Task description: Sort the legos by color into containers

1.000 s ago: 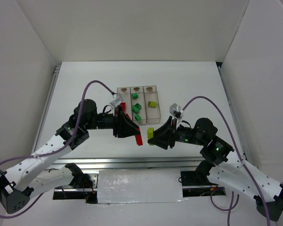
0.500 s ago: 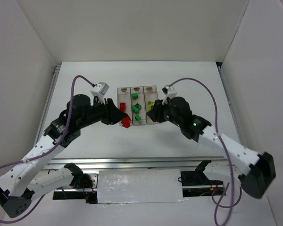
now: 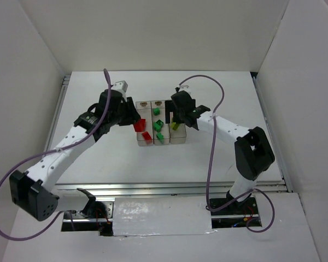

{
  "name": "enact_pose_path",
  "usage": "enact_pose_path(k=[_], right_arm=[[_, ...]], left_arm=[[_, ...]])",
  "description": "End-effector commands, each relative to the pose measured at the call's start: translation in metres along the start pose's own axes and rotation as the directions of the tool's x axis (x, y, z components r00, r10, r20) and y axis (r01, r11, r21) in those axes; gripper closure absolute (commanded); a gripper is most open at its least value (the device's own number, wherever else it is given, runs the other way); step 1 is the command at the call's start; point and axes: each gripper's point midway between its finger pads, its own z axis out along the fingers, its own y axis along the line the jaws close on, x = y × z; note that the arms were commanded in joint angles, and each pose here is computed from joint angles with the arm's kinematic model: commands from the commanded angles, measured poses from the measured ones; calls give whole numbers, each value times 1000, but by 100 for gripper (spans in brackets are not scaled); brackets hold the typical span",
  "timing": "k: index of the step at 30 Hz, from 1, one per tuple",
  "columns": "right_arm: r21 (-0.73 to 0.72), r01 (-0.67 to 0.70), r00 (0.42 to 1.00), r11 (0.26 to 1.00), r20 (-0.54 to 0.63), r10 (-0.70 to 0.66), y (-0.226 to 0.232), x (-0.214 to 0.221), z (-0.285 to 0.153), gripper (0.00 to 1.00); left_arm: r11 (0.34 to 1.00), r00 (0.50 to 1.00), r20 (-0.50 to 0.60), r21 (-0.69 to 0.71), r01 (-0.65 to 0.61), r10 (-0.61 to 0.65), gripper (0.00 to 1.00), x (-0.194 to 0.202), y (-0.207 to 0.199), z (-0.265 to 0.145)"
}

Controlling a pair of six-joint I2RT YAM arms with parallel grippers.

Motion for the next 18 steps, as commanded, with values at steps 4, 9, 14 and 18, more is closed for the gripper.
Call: enact_pose_path(k=[4, 9, 14, 18], right_arm=[[10, -13, 999, 1000, 41, 12, -5, -21, -14, 0], [-45, -73, 994, 996, 80, 77, -8, -27, -52, 0], [-130, -100, 987, 986, 114, 115, -10, -23, -95, 0], [-181, -119, 979, 976, 141, 145, -12, -25, -125, 1]], left_arm=[[999, 998, 40, 3, 40, -40, 100, -42, -7, 46], [999, 999, -18, -37, 38, -39, 95, -42, 1, 93], [993, 997, -57, -106, 48, -55, 80, -39, 18, 124], [989, 994, -78, -131, 72, -83, 41, -34, 27, 143]])
